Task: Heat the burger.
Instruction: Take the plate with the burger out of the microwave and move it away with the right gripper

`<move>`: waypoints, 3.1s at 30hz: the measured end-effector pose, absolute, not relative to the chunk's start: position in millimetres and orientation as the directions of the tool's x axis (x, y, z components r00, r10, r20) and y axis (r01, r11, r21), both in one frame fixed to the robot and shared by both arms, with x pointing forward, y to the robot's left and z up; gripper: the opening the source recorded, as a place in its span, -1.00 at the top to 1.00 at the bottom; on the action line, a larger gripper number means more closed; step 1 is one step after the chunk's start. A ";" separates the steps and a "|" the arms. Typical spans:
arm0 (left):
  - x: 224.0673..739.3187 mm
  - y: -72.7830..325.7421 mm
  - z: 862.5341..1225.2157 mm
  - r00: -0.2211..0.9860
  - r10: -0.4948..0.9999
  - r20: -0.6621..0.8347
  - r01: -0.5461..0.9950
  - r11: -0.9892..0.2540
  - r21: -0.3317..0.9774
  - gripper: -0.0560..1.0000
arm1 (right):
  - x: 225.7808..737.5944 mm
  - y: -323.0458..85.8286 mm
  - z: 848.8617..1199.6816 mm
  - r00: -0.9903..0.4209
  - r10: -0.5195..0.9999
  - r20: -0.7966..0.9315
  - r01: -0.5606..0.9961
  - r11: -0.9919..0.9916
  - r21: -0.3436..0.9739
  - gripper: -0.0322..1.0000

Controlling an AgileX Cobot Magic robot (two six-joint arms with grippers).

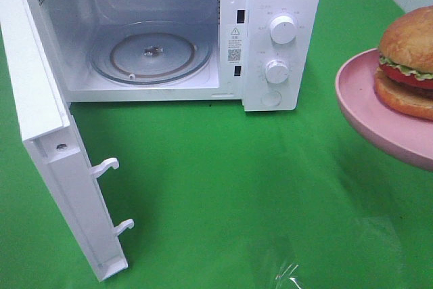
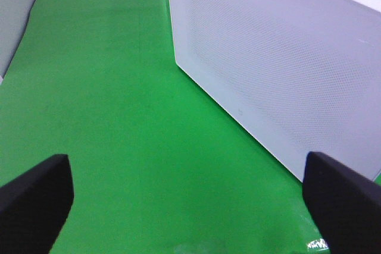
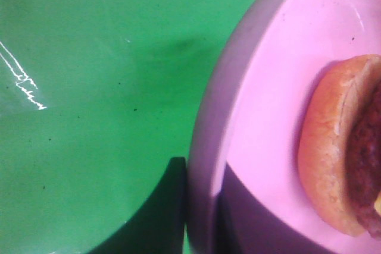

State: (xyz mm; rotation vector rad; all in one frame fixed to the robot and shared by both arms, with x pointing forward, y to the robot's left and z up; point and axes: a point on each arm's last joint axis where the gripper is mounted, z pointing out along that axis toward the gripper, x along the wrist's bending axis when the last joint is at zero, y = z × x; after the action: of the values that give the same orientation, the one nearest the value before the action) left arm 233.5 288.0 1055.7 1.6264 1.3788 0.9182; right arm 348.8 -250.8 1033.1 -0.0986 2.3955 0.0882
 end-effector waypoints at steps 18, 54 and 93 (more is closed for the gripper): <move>233.5 288.0 1055.7 0.143 0.989 0.032 0.411 -0.089 0.907 -0.99 | 351.7 -265.7 1034.9 -0.680 0.237 -0.694 0.220 0.969 0.115 0.88; 233.5 288.0 1055.7 0.143 0.989 0.032 0.411 -0.089 0.907 -0.99 | 420.8 -226.2 1013.7 -0.383 0.683 -0.622 0.811 0.571 0.128 0.88; 233.5 288.0 1055.7 0.143 0.989 0.032 0.411 -0.089 0.907 -0.99 | 445.4 -204.5 967.7 -0.180 0.789 -0.588 0.918 0.350 0.188 0.88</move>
State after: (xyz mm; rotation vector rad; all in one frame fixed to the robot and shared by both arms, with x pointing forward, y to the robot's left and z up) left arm 233.5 288.0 1055.7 1.6264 1.3788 0.9182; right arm 445.4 -204.5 967.7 1.4812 2.0111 -0.2755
